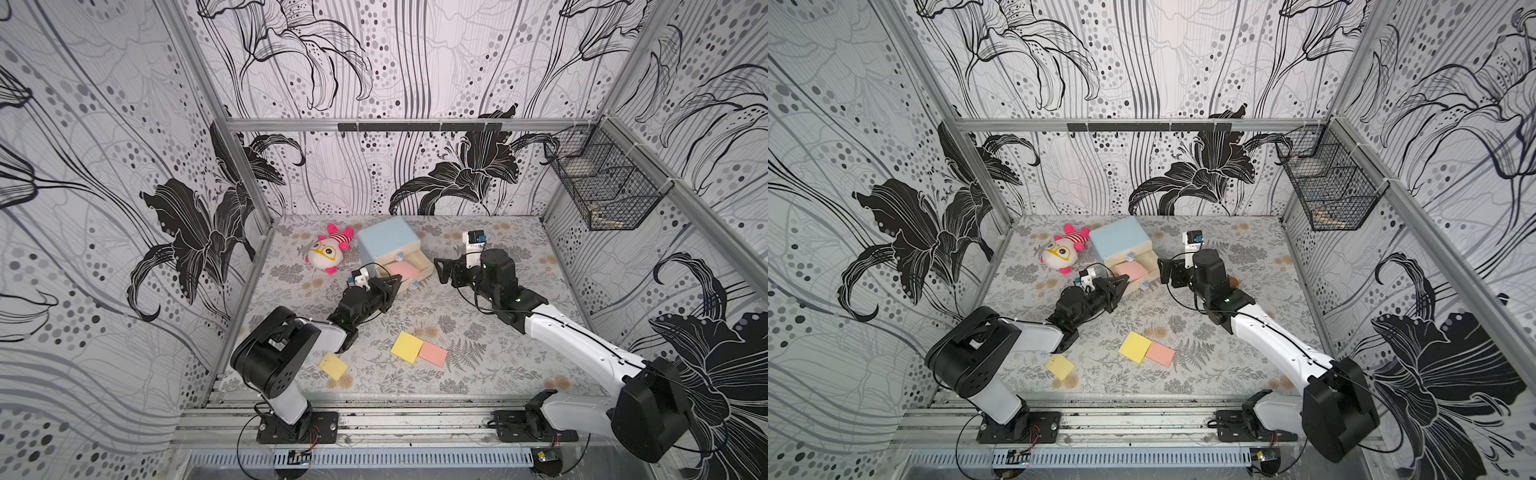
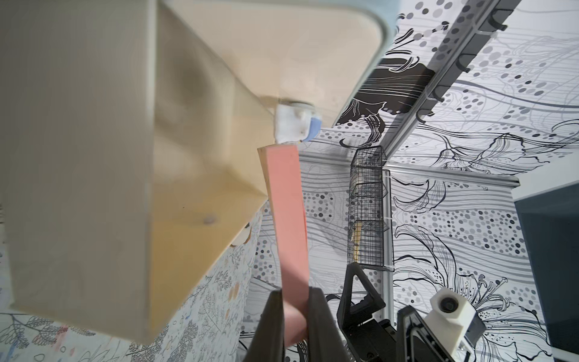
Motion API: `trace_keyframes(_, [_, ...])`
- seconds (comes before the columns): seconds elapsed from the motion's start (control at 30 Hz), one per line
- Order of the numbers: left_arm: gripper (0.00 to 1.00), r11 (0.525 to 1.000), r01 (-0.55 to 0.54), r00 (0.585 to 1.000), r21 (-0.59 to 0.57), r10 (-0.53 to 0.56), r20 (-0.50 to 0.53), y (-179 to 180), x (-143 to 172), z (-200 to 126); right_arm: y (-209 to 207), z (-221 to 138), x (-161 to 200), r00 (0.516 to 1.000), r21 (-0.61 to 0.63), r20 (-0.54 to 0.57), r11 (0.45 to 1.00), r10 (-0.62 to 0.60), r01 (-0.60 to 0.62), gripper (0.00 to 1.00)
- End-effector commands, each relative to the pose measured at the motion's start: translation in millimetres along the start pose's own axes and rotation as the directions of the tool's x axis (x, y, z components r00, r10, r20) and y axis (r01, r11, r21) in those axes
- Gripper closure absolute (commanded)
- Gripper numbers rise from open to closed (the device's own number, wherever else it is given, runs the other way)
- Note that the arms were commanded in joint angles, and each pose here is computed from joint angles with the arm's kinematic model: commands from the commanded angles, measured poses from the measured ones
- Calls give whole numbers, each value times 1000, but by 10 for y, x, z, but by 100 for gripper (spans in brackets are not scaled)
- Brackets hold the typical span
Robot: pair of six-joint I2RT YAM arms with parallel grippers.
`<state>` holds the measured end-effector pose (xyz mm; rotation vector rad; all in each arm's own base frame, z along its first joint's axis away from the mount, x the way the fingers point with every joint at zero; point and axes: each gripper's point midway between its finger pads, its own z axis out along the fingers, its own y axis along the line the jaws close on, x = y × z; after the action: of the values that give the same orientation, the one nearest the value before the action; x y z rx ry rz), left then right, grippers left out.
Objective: Please put the sticky notes in the drawer by color
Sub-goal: Place the sticky notes in the drawer.
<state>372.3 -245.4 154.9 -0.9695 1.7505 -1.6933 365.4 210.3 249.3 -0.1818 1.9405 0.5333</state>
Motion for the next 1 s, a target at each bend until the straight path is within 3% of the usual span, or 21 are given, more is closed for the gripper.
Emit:
trace_keyframes(0.0, [100,997,22,999,80,-20,-32,-205,34,29,-79,26,58,1000,30,-17,1000,-6,6,1])
trace_keyframes(0.23, [100,999,39,999,37,-39,5,-83,-27,-21,-61,94,91,999,20,-32,1000,-7,7,1])
trace_keyframes(0.3, [96,999,39,999,18,-39,19,-34,-60,-11,-57,105,83,999,18,-31,1000,-7,8,1])
trace_keyframes(0.53, [62,998,61,996,-25,-60,63,104,-158,2,-48,94,83,999,15,-34,1000,-9,10,1])
trace_keyframes(0.73, [41,998,9,994,-68,-1,106,81,-214,-78,-30,117,142,998,-1,-52,1000,-20,20,1])
trace_keyframes(0.97, [35,982,-107,973,-156,136,188,-22,-329,-334,-1,203,275,996,-30,-88,999,-22,20,3])
